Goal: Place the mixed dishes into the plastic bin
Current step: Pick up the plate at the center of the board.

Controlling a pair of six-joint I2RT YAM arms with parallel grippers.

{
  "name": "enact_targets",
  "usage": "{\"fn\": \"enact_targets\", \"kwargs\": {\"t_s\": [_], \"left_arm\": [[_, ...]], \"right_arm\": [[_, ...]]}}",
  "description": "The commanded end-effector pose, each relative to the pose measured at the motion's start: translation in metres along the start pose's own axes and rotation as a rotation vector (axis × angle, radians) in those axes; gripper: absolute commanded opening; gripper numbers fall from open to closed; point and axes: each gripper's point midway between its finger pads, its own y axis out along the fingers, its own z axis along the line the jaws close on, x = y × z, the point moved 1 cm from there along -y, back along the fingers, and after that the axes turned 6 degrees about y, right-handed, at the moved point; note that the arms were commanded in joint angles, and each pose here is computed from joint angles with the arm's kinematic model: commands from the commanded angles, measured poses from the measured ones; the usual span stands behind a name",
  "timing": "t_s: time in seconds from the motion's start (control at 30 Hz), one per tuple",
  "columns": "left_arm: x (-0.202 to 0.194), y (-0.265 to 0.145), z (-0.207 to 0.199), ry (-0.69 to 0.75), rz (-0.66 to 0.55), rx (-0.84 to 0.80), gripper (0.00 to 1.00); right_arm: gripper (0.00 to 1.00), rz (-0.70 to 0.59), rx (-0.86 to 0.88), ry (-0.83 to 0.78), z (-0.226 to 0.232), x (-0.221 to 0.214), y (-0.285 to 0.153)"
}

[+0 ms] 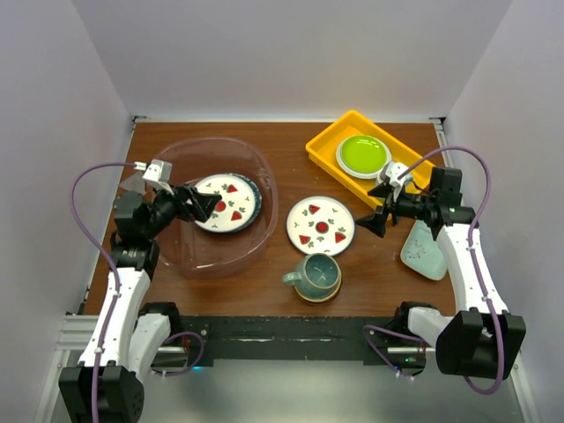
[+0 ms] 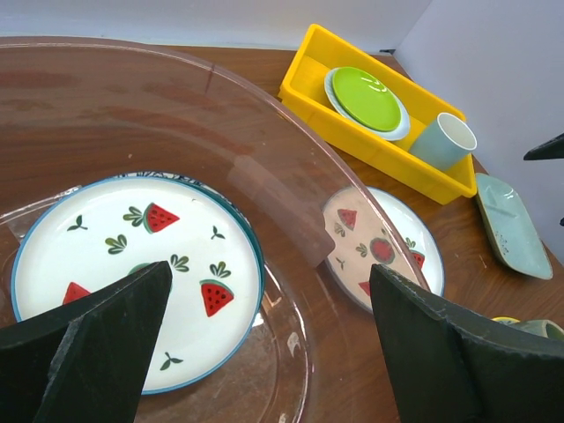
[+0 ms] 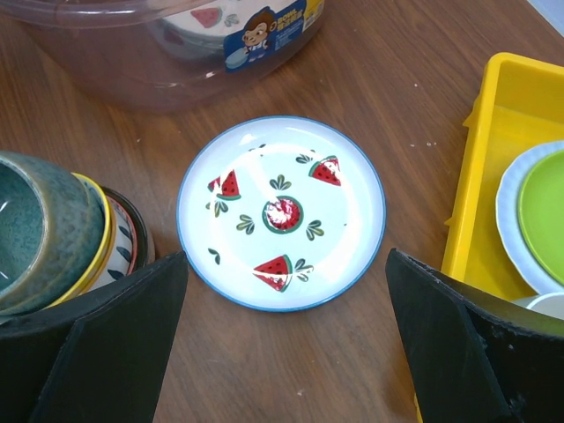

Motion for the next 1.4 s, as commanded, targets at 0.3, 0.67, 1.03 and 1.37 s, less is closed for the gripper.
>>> {"fn": "enact_targets", "kwargs": {"t_s": [0.3, 0.67, 1.03, 1.37], "left_arm": [[0.008, -0.002, -0.004, 0.057, -0.036, -0.028, 1.0], [0.009, -0.002, -0.004, 0.061, -0.039, -0.028, 1.0], [0.008, -0.002, -0.003, 0.062, -0.034, -0.026, 1.0], [0.008, -0.001, -0.003, 0.065, -0.034, -0.026, 1.0]], "right_arm": [[0.98, 0.117, 0.035, -0.141, 0.009, -0.01, 0.01], [0.98, 0.2, 0.046, -0.313, 0.011, -0.005, 0.014], [0.98, 0.34, 0.088, -0.459, -0.006, -0.032, 0.026], [0.95, 0.472, -0.21, 0.018, -0.043, -0.071, 0.061]]}}
